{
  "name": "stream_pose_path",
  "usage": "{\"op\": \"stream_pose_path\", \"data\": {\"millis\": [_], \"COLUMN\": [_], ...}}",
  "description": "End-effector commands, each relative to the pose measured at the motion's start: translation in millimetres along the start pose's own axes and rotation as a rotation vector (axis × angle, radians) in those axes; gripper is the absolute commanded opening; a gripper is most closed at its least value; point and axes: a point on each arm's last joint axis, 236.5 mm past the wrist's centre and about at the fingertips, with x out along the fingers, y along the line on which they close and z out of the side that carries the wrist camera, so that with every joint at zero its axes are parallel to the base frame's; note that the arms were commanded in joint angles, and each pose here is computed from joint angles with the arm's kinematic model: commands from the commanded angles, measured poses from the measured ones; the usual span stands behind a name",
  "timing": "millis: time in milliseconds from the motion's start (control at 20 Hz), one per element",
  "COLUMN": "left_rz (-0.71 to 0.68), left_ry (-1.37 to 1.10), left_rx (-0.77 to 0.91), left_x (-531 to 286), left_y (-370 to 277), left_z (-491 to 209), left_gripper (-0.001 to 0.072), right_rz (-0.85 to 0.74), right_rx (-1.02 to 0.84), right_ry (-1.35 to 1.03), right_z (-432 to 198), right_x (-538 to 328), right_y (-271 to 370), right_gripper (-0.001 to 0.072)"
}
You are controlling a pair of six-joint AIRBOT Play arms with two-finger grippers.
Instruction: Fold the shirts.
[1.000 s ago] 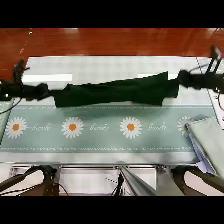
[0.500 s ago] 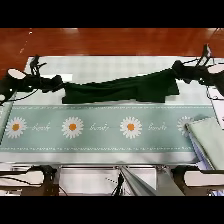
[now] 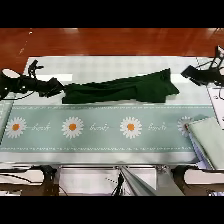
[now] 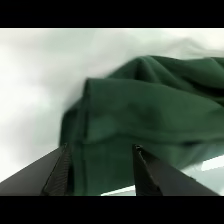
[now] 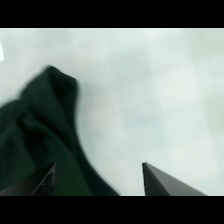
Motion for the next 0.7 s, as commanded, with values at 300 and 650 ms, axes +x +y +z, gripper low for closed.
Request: {"op": "stream_pose_path", "data": {"millis": [300,650], "left_rz": [-0.06,-0.083], "left_ry": [0.008,0.021], "left_rx": [0.192,0.277], "left_x": [-25.5,-15.7], "left_y": [-78.9,-113.7], "left_z": [-21.2,-35.1], "left_gripper": [0.0456,0.0456], "right_rz": [0.234,0.252], "right_rx": [0.157,0.053], "right_ry": [0.356,0.216], "right_z": [-90.9,-77.6], "right_x": [46.7,84.1], "right_y": [33.6,97.0], "right_gripper": [0.0615,0.0125]}}
